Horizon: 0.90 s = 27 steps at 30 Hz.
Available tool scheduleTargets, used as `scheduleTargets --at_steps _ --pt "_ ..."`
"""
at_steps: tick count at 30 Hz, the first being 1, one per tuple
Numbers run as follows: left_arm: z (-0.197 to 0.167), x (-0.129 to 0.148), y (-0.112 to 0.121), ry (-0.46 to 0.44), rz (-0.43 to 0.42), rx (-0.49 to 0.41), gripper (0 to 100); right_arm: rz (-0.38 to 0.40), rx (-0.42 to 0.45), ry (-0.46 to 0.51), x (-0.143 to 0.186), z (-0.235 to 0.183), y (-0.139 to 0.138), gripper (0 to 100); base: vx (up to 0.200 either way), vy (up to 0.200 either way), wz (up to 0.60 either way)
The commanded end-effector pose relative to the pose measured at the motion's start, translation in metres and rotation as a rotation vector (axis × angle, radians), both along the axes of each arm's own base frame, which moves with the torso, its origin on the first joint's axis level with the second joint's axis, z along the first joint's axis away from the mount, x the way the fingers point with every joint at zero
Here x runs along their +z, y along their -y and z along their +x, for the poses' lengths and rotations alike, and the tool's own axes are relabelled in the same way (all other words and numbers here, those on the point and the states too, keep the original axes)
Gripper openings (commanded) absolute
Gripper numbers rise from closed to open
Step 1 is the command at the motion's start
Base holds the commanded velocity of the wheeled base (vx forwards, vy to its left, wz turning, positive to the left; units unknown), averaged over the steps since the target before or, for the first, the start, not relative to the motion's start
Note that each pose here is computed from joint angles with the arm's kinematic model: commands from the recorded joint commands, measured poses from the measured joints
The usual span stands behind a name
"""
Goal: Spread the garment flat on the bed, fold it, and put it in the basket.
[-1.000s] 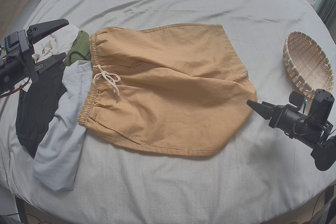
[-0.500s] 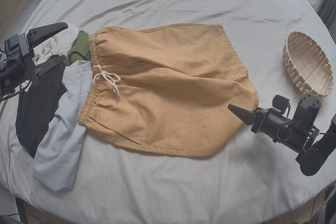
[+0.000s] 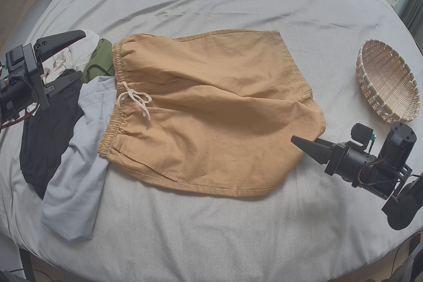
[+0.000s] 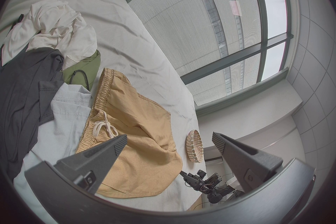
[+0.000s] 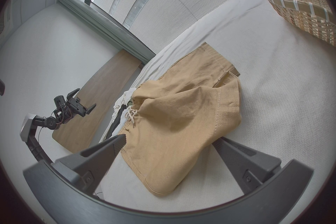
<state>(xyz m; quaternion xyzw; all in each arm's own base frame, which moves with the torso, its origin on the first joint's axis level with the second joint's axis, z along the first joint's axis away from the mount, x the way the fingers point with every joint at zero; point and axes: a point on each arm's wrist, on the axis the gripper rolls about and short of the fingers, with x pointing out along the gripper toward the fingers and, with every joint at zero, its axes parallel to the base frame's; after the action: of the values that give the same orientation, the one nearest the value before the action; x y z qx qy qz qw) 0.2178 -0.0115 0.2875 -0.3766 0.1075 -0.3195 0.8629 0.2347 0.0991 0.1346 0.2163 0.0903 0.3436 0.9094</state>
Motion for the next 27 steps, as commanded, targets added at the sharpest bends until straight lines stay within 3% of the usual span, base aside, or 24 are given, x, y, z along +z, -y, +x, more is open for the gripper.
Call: scheduleTargets --at_steps 1,5,13,14,22,27 --pt "0.0 0.0 0.0 -0.002 0.0 0.0 100 -0.013 -0.01 -0.023 -0.005 -0.003 0.002 100 0.0 0.0 0.0" --pt "-0.001 0.0 0.0 0.0 0.0 -0.001 100 -0.05 -0.019 -0.112 -0.028 0.005 -0.001 100 0.0 0.0 0.0" --pt "-0.005 -0.004 0.0 -0.009 0.0 -0.001 100 -0.071 -0.018 -0.143 -0.04 0.009 -0.015 100 0.0 0.0 0.0" --pt "-0.005 -0.005 0.0 -0.011 0.0 -0.003 100 -0.071 -0.026 -0.139 -0.039 0.009 -0.016 0 0.0 0.0 0.0" --pt "-0.006 -0.01 0.002 -0.01 -0.001 -0.009 100 -0.067 -0.043 -0.128 -0.035 0.008 -0.015 0 0.0 0.0 0.0" --pt "-0.006 -0.013 0.002 -0.016 -0.001 -0.009 100 -0.051 -0.005 -0.086 -0.01 -0.01 -0.018 0 0.0 0.0 0.0"
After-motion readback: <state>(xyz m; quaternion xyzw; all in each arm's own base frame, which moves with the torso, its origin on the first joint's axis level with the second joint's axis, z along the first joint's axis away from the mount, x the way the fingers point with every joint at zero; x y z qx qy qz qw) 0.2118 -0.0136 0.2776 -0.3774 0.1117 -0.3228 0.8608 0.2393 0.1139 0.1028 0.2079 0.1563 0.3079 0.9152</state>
